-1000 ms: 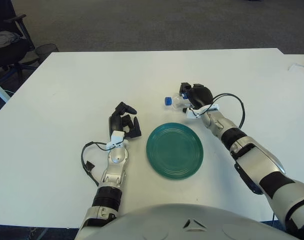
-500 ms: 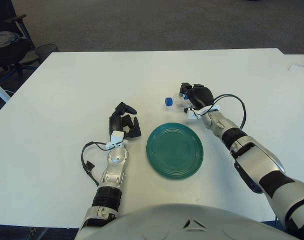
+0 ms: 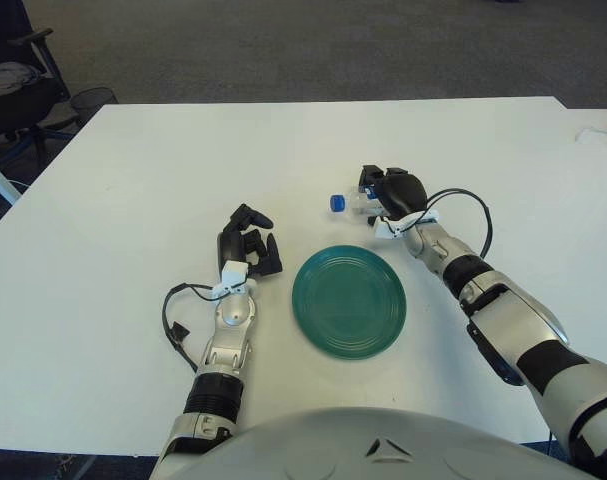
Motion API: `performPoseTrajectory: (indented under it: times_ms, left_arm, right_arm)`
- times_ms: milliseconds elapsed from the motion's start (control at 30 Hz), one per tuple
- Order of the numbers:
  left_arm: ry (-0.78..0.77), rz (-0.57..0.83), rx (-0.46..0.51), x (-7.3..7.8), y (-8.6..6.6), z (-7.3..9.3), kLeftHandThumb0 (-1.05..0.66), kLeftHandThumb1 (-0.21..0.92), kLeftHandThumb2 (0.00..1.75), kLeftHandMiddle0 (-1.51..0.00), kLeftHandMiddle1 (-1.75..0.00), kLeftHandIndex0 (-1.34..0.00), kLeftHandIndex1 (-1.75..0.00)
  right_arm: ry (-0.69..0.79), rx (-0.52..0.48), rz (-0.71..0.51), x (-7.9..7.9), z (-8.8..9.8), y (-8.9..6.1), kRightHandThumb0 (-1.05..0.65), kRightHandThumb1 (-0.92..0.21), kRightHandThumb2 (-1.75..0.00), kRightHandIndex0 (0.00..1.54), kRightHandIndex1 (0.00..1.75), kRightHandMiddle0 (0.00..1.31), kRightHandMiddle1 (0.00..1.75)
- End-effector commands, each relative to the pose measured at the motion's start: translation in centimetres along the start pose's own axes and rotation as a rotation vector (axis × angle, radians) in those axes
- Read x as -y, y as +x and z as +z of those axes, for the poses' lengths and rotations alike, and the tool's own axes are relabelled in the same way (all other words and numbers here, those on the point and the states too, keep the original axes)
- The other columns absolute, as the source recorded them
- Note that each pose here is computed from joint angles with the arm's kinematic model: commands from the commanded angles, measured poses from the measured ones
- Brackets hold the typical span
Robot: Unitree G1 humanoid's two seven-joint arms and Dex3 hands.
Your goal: Put the bottle into the plate.
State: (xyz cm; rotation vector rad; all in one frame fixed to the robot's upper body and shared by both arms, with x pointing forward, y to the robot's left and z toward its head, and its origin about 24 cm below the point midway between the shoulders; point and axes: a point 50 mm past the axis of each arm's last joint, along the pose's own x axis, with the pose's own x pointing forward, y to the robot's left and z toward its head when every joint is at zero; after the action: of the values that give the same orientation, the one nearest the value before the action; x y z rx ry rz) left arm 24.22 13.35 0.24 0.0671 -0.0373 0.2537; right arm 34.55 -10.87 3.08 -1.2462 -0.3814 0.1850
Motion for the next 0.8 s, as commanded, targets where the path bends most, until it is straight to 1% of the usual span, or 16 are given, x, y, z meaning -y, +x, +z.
performPoseTrajectory:
  times_ms: [0, 167, 233, 367, 433, 500, 600, 667, 733, 767]
  left_arm:
    - [0.042, -0.018, -0.106, 0.0, -1.1, -1.8, -0.58, 0.08, 1.6, -1.29, -1.75, -0.81, -1.75]
    - [0.044, -0.022, -0.106, 0.1, -1.1, -1.8, -0.58, 0.08, 1.6, -1.28, -1.75, -0.81, -1.75]
    - [0.046, -0.02, -0.106, 0.1, -1.1, -1.8, -0.58, 0.08, 1.6, -1.28, -1.75, -0.81, -1.75]
    - [0.046, -0.018, -0.106, 0.1, -1.1, -1.8, -0.58, 0.08, 1.61, -1.28, -1.75, -0.81, -1.75]
    - [0.046, -0.017, -0.101, 0.2, -1.1, -1.7, -0.58, 0.08, 1.61, -1.28, -1.75, -0.82, -1.75]
    - [0.047, -0.02, -0.098, 0.2, -1.0, -1.7, -0.59, 0.07, 1.62, -1.28, -1.75, -0.82, -1.75]
    - [0.048, -0.022, -0.097, 0.2, -1.0, -1.7, -0.59, 0.07, 1.63, -1.29, -1.75, -0.83, -1.75]
    - [0.048, -0.028, -0.097, 0.2, -1.0, -1.8, -0.59, 0.06, 1.63, -1.29, -1.75, -0.83, -1.75]
    - [0.046, -0.031, -0.095, 0.2, -0.9, -1.8, -0.59, 0.06, 1.63, -1.29, -1.75, -0.83, -1.75]
    - [0.045, -0.032, -0.094, 0.2, -0.9, -1.8, -0.59, 0.06, 1.63, -1.29, -1.75, -0.83, -1.75]
  right_arm:
    - [-0.005, -0.012, -0.049, 1.0, -0.6, 0.2, 0.0, 0.08, -1.74, 0.93, 1.67, 0.68, 1.75]
    - [0.017, 0.0, -0.13, 2.3, -0.3, 0.5, 0.0, 0.07, -1.73, 0.93, 1.67, 0.68, 1.75]
    - [0.032, 0.011, -0.169, 3.1, 0.0, 0.6, 0.0, 0.07, -1.73, 0.92, 1.67, 0.67, 1.75]
    - [0.045, 0.017, -0.202, 3.8, 0.2, 0.5, 0.0, 0.07, -1.73, 0.92, 1.67, 0.67, 1.75]
    - [0.057, 0.024, -0.229, 4.6, 0.4, 0.5, 0.0, 0.06, -1.73, 0.92, 1.68, 0.67, 1.75]
    - [0.065, 0.037, -0.255, 5.6, 0.8, 0.6, 0.0, 0.06, -1.73, 0.91, 1.68, 0.67, 1.75]
    - [0.07, 0.043, -0.269, 6.6, 1.3, 0.5, 0.0, 0.06, -1.72, 0.91, 1.69, 0.66, 1.75]
    - [0.092, 0.065, -0.314, 8.3, 2.1, 0.2, 0.0, 0.05, -1.71, 0.9, 1.69, 0.65, 1.75]
    - [0.105, 0.085, -0.349, 9.4, 2.7, -0.2, 0.0, 0.04, -1.71, 0.89, 1.7, 0.65, 1.75]
    - [0.108, 0.092, -0.359, 9.7, 2.9, -0.3, 0.0, 0.02, -1.69, 0.88, 1.7, 0.64, 1.75]
